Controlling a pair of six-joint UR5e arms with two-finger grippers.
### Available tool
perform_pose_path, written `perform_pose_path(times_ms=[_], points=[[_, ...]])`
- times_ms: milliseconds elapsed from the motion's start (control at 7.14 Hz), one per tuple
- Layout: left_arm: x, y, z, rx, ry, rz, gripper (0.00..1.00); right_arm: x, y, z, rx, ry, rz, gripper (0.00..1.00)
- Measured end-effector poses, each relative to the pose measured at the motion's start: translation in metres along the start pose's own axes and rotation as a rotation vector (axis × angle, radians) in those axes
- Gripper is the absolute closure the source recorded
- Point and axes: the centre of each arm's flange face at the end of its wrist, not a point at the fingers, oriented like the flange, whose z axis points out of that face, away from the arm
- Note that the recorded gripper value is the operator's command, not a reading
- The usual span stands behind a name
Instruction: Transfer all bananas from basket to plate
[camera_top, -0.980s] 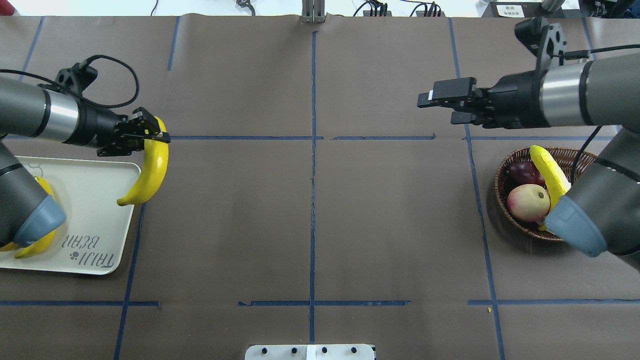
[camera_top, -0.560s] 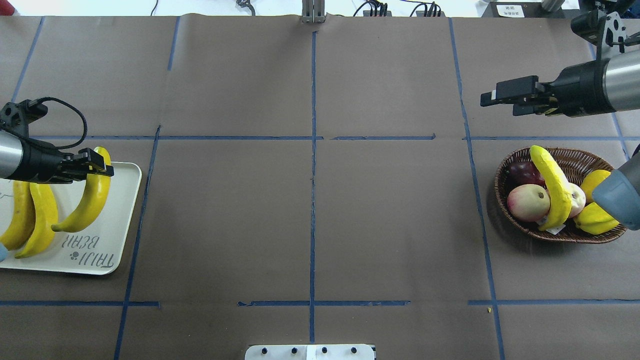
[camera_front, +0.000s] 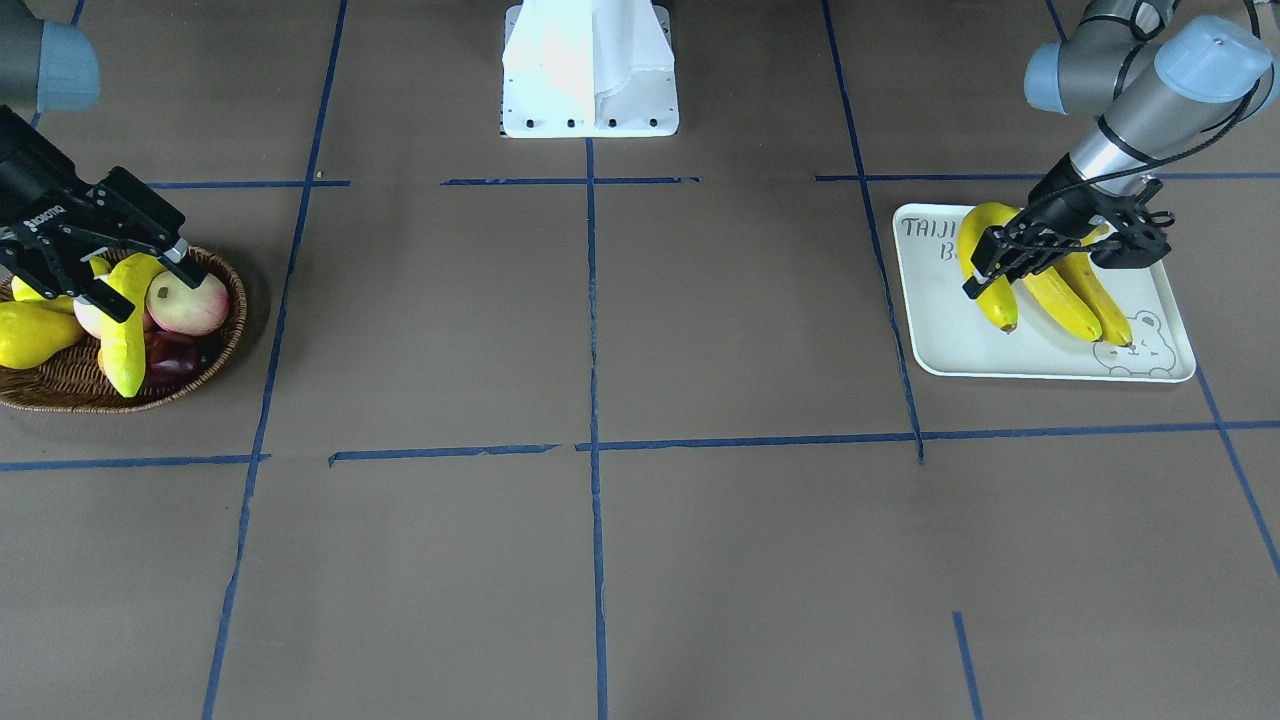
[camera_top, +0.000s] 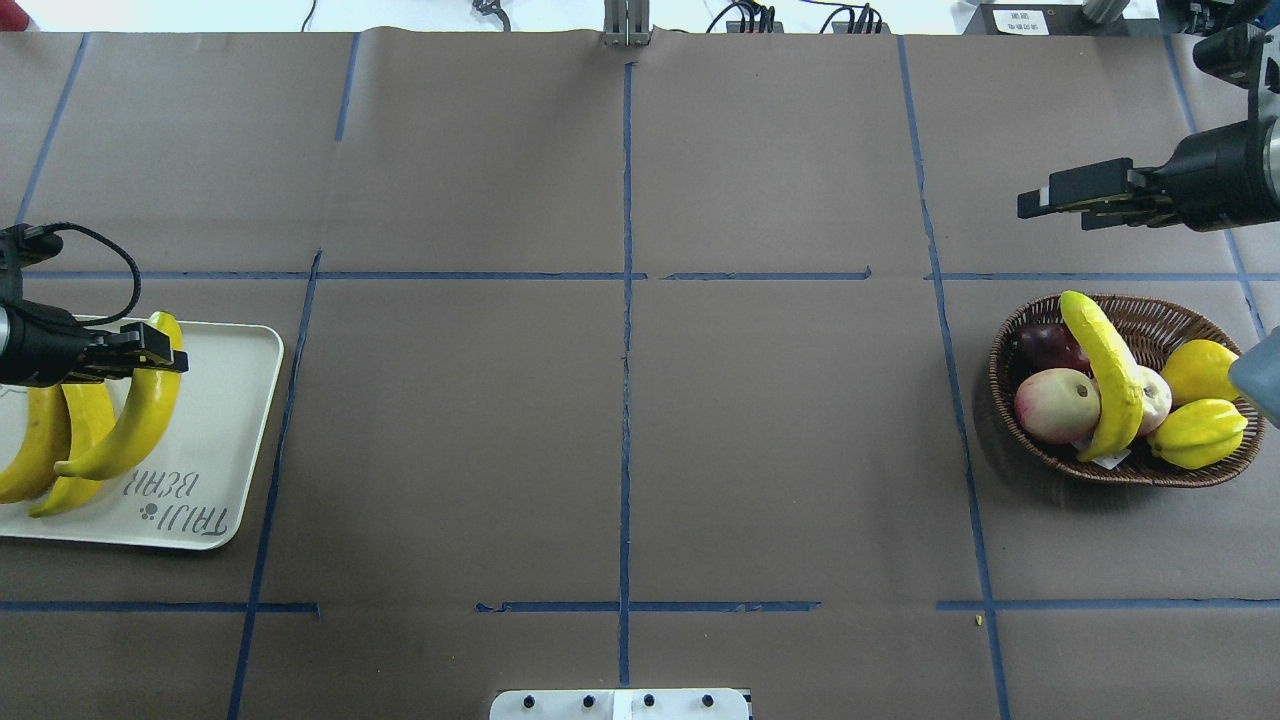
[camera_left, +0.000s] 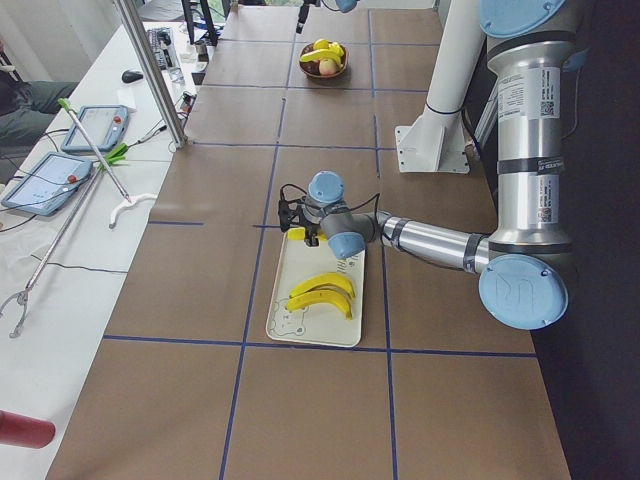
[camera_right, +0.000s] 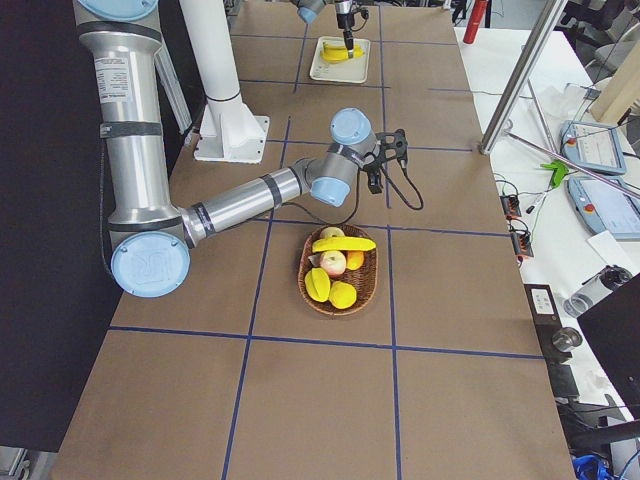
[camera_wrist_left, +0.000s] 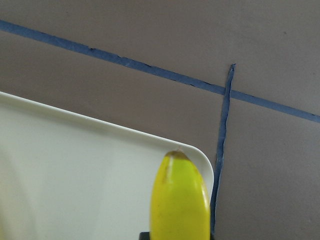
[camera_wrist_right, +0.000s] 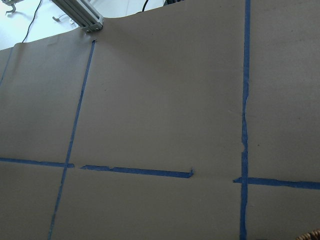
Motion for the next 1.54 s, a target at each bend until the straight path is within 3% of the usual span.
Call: perform_pose_path(times_ms=[560,980,1541], points=[[-0.017,0.0,0.004,0.046,-0.031,0.035,0.0,0.038,0.011,0.003,-0.023,0.048,-0.022,0.0],[-0.008,0.0,0.0,0.046,-0.01,0.039,0.0,0.104,0.032,0.008,-0.079,0.124,-0.042,0.0],[-0.001,0.0,0.0,0.046,-0.001,0.043,0.0,0.151,0.058,0.018,-0.145,0.175,0.006,0.0]])
